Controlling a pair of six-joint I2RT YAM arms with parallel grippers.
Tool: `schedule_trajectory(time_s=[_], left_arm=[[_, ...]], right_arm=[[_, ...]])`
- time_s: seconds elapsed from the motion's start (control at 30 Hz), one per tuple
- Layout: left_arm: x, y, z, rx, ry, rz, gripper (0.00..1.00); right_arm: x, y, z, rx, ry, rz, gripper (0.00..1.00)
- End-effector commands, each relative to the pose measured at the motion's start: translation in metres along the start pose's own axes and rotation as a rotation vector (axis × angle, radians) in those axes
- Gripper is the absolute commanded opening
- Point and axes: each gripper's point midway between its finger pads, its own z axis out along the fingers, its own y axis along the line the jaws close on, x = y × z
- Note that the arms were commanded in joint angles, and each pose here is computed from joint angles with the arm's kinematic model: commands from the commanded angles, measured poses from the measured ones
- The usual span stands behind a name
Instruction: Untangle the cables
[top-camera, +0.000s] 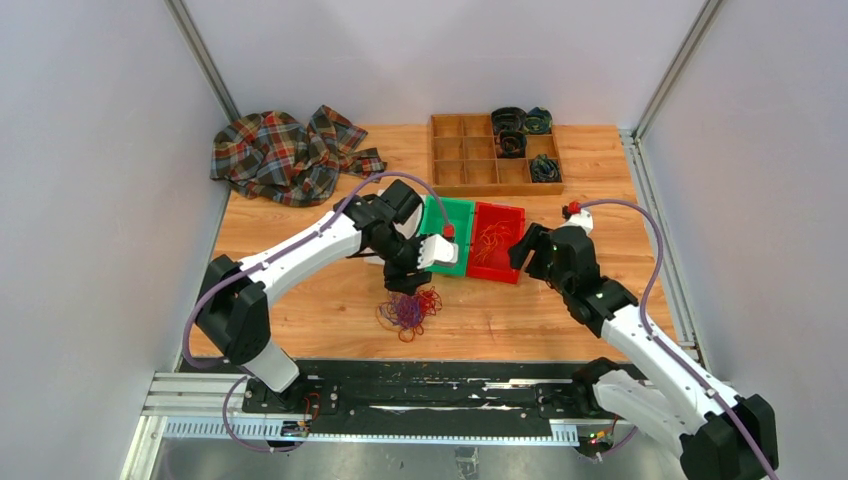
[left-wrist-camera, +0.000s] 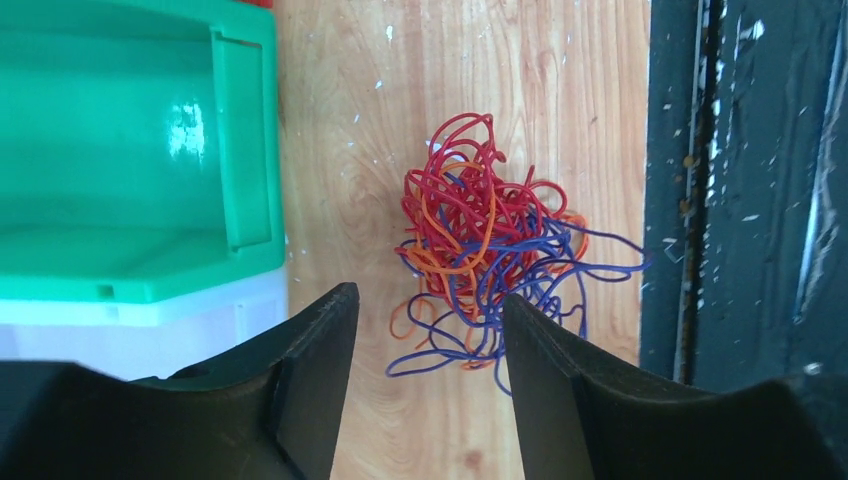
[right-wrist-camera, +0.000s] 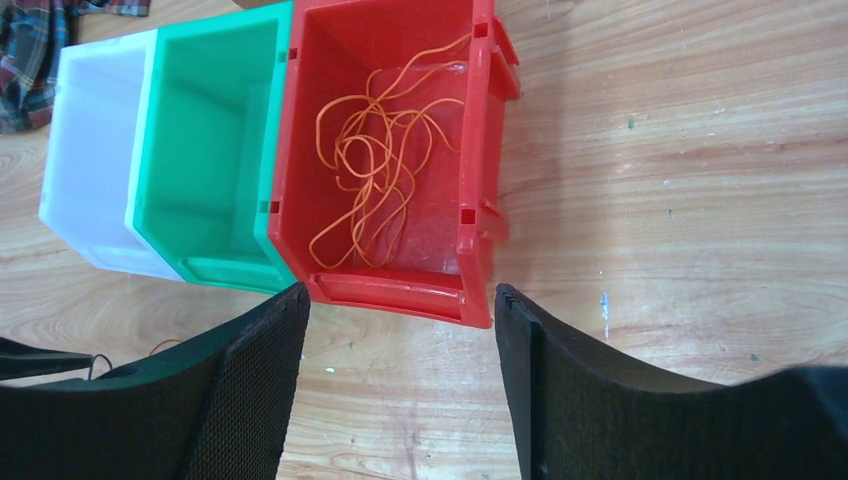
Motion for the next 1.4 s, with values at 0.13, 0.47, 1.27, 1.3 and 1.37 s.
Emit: schedule_trajectory(time_s=[0.13,0.47,1.27,1.3,1.37], left_arm=[[-0.015,0.008,0.008,0.024,0.031,0.342,0.51],[-0.006,-0.009,0.02,0.134,0.1,0.463,0.43],[-0.008,-0.001,-0.034,0.116,0.2,0.559,0.48],[-0.003,-0.005,-0.033,0.137,0.206,0.572,0.5],[0.005,-0.014,-0.028,0.175,0.2,0.594,0.53]], right_arm=[[0.0,0.007,-0.006,-0.04,-0.003,-0.01,0.64],[-0.002,0.003,-0.013,-0.024,-0.014,-0.018,0.64],[-0.003,0.007,-0.014,-0.04,-0.008,-0.008,0.61],[-0.002,0.007,-0.014,-0.04,-0.008,-0.008,0.61],[-0.003,0.008,-0.014,-0.044,-0.009,-0.009,0.61]])
